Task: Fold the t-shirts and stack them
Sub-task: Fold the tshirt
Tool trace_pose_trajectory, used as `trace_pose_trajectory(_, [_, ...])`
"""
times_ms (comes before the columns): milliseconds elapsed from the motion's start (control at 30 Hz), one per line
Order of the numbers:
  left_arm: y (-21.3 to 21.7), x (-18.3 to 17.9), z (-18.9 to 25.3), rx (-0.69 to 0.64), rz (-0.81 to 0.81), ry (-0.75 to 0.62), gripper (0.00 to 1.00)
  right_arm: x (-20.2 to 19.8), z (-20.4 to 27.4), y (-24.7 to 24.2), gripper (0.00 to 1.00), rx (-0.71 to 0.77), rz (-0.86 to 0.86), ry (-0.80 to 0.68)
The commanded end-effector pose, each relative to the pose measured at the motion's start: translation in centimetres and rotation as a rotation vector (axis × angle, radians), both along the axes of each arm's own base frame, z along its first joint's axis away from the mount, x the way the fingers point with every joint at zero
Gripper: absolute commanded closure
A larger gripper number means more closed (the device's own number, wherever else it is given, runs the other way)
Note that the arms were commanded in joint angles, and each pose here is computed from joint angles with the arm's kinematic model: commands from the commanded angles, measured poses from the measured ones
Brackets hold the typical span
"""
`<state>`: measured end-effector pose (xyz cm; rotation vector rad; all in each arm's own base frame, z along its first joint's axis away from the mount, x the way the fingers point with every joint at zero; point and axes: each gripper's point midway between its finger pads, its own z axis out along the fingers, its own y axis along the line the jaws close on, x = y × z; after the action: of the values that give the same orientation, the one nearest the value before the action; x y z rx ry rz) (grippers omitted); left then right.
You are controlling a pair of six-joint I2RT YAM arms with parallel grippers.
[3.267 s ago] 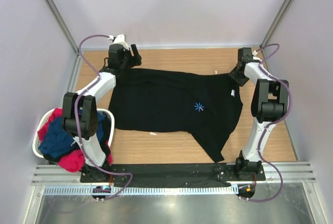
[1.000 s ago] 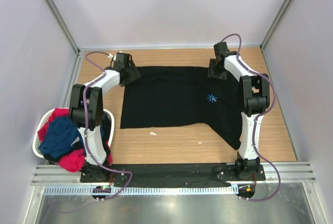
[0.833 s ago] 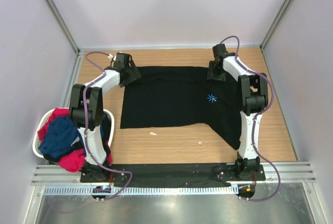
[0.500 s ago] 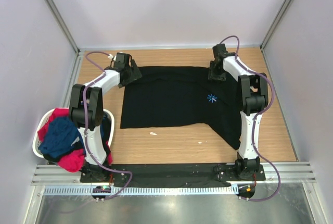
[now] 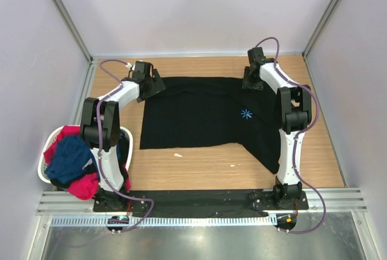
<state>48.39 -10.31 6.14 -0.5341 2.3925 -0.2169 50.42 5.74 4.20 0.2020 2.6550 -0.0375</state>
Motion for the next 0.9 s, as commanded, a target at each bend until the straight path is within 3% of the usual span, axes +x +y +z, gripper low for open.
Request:
trace_pose_trajectory(0, [-0.2,0.6,3.4,-0.006,-0.006,-0.075,0.0,0.9,0.8,-0.3,0.53,-0.03,0.008,-0.034])
trace_pose_trajectory(167, [-0.2,0.7,3.4,-0.006,-0.008,-0.075,0.0,0.8,0.2,-0.5,0.54,-0.045,0.008,-0.023])
trace_pose_trajectory(500, [0.0,0.6,3.6,0.003,-0.001,-0.08,0.0,0.7,-0.2,-0.4,0.68,-0.041,0.013,-0.013])
trace_pose_trajectory(700, [0.1,0.5,3.7,0.006,0.001,-0.08,0.0,0.5,0.6,-0.4,0.92,-0.038,0.012,-0.02])
trace_pose_trajectory(867, [0.2,0.3,3.6,0.007,0.005,-0.078,0.0,-0.5,1.4,-0.2,0.99,-0.015,0.003,-0.023])
